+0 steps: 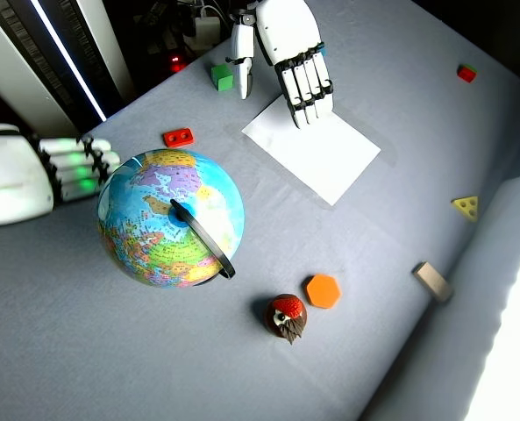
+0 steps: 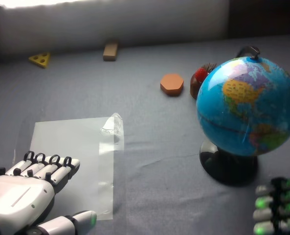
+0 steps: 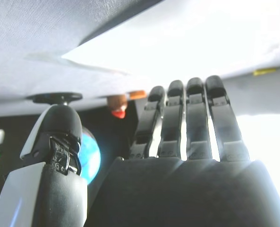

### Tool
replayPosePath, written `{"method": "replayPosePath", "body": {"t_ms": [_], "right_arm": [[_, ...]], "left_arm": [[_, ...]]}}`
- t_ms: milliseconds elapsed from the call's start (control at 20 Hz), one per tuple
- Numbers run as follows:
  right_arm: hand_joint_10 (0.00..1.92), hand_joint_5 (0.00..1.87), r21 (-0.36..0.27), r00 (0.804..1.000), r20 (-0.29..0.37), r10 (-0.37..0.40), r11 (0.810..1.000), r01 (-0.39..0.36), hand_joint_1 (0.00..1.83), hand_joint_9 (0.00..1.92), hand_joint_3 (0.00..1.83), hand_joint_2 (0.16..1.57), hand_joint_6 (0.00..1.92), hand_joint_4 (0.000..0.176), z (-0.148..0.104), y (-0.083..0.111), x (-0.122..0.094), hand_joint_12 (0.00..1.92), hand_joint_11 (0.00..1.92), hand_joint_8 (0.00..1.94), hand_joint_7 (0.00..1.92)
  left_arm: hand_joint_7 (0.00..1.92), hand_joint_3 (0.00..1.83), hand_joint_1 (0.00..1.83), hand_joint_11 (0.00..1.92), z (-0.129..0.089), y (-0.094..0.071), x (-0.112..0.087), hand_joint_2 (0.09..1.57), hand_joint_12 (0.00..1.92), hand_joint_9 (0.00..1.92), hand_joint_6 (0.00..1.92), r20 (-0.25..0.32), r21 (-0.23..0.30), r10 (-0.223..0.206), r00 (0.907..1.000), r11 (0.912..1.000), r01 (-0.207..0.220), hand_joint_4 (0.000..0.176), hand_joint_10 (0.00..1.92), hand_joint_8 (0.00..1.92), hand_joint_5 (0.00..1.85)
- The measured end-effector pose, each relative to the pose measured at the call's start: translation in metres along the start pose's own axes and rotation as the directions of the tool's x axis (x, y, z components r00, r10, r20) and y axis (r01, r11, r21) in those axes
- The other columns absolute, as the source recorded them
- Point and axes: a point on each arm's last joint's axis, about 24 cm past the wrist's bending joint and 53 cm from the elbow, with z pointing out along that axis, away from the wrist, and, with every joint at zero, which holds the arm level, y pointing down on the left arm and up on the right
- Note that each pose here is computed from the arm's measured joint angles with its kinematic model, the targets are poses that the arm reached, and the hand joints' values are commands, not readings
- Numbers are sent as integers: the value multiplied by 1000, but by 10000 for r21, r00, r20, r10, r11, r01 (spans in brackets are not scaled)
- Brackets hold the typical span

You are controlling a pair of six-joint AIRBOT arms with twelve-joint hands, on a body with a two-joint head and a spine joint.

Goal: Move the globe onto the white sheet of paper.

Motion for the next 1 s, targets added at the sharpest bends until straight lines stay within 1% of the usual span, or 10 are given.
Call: {"method": "replayPosePath", "body": {"t_ms": [150, 300, 350, 400, 500, 600, 700, 850, 950, 1000], "right_arm": [[16, 28, 545, 9998, 221, -12, 9985, 0, 12, 40, 14, 1197, 6, 0, -7, -22, -11, 0, 0, 1, 25], [16, 29, 613, 9994, 334, -75, 9981, 55, 8, 41, 14, 1201, 6, 0, -7, -32, -17, 0, 0, 1, 26], [16, 29, 720, 9992, 398, -107, 9974, 78, 9, 41, 14, 1201, 6, 0, -7, -39, -22, 0, 0, 1, 26], [16, 30, 873, 9981, 607, -54, 9962, 1, 10, 42, 14, 1202, 6, 0, -8, -49, -30, 0, 0, 1, 26], [16, 23, 1135, 9973, 678, -298, 9933, 220, 12, 42, 13, 1201, 3, 0, -8, -62, -38, 0, 0, 0, 23], [16, 16, 1108, 9967, 618, -527, 9928, 456, 14, 42, 13, 1201, 0, 0, -3, -64, -39, 0, 0, 0, 23], [15, 21, 1040, 9922, 624, -1075, 9895, 1006, 15, 43, 12, 1201, 2, 0, 2, -63, -42, 0, 0, 0, 23], [16, 23, 1316, 9862, 779, -1460, 9821, 1350, 19, 45, 11, 1200, 3, 0, 6, -75, -52, 0, 0, 0, 17], [13, 17, 1661, 9852, 904, -1458, 9776, 1294, 21, 39, 10, 1200, 1, 0, 10, -90, -59, 0, 0, 0, 15], [12, 17, 1711, 9849, 875, -1495, 9762, 1330, 22, 38, 10, 1199, 1, 0, 11, -93, -59, 0, 0, 0, 14]], "left_arm": [[87, 0, 0, 0, 0, 2, 0, 1216, 230, 69, 8, -10, -92, -64, 10000, 9999, 64, 0, 0, 2, 54], [87, 1, 0, 0, 0, 3, 1, 1219, 234, 68, 7, -54, -116, -141, 9999, 9998, 141, 0, 0, 2, 55], [87, 1, 0, 0, 0, 3, 1, 1219, 234, 68, 6, -64, -128, -146, 9999, 9998, 145, 0, 0, 2, 55], [86, 3, 0, 0, 0, 4, 2, 1223, 233, 63, 5, -74, -161, -170, 9998, 9997, 169, 0, 0, 1, 53], [86, 3, 0, 0, 0, 3, 2, 1225, 230, 61, 5, -100, -154, -205, 9997, 9997, 203, 0, 0, 1, 54], [86, 3, 0, 0, -1, 1, 1, 1225, 229, 60, 6, -93, -115, -246, 9997, 9996, 244, 0, 0, 1, 57], [87, 3, 0, 0, -1, 0, 1, 1224, 227, 61, 6, -103, -111, -303, 9995, 9995, 302, 0, 0, 1, 58], [87, 5, 0, 0, 0, 0, 0, 1230, 226, 59, 7, -57, -166, -443, 9990, 9989, 442, 0, 0, 1, 65], [86, 3, 0, 0, -1, -1, -1, 1228, 225, 57, 7, -44, -122, -414, 9991, 9991, 413, 0, 0, 0, 67], [86, 3, 0, 0, -1, -1, -2, 1228, 225, 57, 7, -35, -123, -435, 9990, 9990, 434, 0, 0, 0, 67]]}}
